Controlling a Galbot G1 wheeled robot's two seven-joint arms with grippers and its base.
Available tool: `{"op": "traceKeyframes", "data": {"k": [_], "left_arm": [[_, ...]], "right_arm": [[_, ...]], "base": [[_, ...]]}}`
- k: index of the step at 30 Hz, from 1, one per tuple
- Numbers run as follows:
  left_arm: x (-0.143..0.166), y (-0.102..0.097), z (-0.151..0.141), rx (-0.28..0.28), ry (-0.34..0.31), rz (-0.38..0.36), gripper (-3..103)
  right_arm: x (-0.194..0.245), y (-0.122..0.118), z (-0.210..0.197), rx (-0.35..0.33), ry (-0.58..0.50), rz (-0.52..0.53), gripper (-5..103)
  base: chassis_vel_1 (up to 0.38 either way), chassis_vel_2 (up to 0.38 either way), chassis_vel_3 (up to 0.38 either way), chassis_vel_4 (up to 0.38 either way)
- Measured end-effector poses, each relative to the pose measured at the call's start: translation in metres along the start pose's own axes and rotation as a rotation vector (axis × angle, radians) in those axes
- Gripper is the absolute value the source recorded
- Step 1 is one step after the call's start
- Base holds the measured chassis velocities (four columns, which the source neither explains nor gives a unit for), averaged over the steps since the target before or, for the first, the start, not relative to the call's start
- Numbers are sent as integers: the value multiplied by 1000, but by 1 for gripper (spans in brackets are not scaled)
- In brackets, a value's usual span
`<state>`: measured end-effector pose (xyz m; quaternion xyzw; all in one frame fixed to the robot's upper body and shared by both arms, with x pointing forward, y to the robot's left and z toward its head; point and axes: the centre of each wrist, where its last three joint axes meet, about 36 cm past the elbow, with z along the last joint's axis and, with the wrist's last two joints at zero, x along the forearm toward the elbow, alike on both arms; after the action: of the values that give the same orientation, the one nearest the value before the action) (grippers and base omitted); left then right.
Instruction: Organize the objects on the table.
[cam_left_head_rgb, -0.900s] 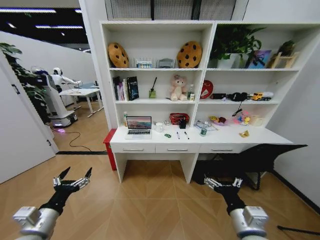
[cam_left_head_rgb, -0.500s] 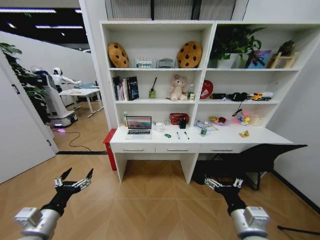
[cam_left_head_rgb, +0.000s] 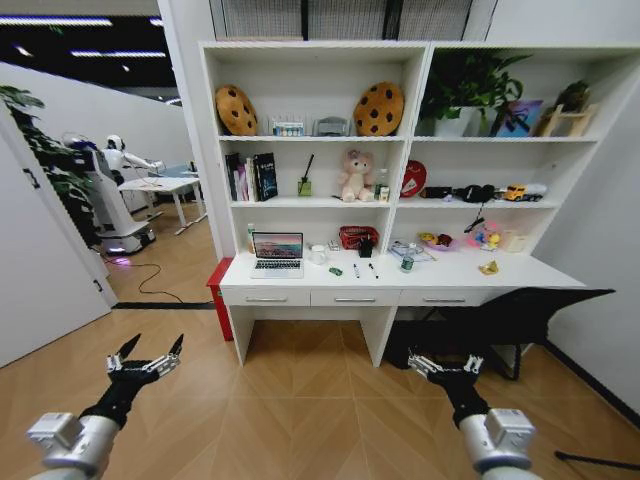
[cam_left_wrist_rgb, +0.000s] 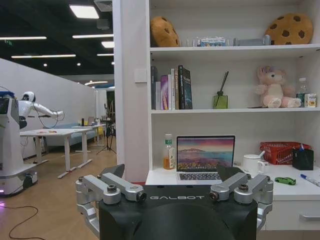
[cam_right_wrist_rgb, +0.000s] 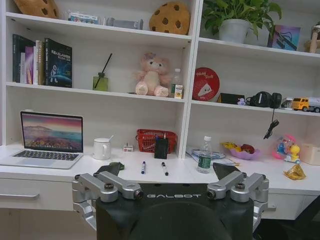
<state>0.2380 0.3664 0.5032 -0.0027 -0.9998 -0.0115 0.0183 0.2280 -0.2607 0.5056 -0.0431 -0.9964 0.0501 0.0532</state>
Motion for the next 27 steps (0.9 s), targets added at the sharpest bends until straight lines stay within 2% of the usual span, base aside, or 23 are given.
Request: {"op": "traceKeyframes", "data": {"k": [10,15,27], "left_arm": [[1,-4,-7,-10,-8,8,100],[5,-5,-5,-11,8,8,100],[2,-6,-9,-7,-20,4,100]], "right_arm": [[-1,-4,-2,5,-14,-7,100],[2,-4,-1,5,-27,-22,100],[0,-4,1,8,-26,-21,100]], "base": [[0,0,0,0],[-47,70,89,-41],[-189,216,175,-222]]}}
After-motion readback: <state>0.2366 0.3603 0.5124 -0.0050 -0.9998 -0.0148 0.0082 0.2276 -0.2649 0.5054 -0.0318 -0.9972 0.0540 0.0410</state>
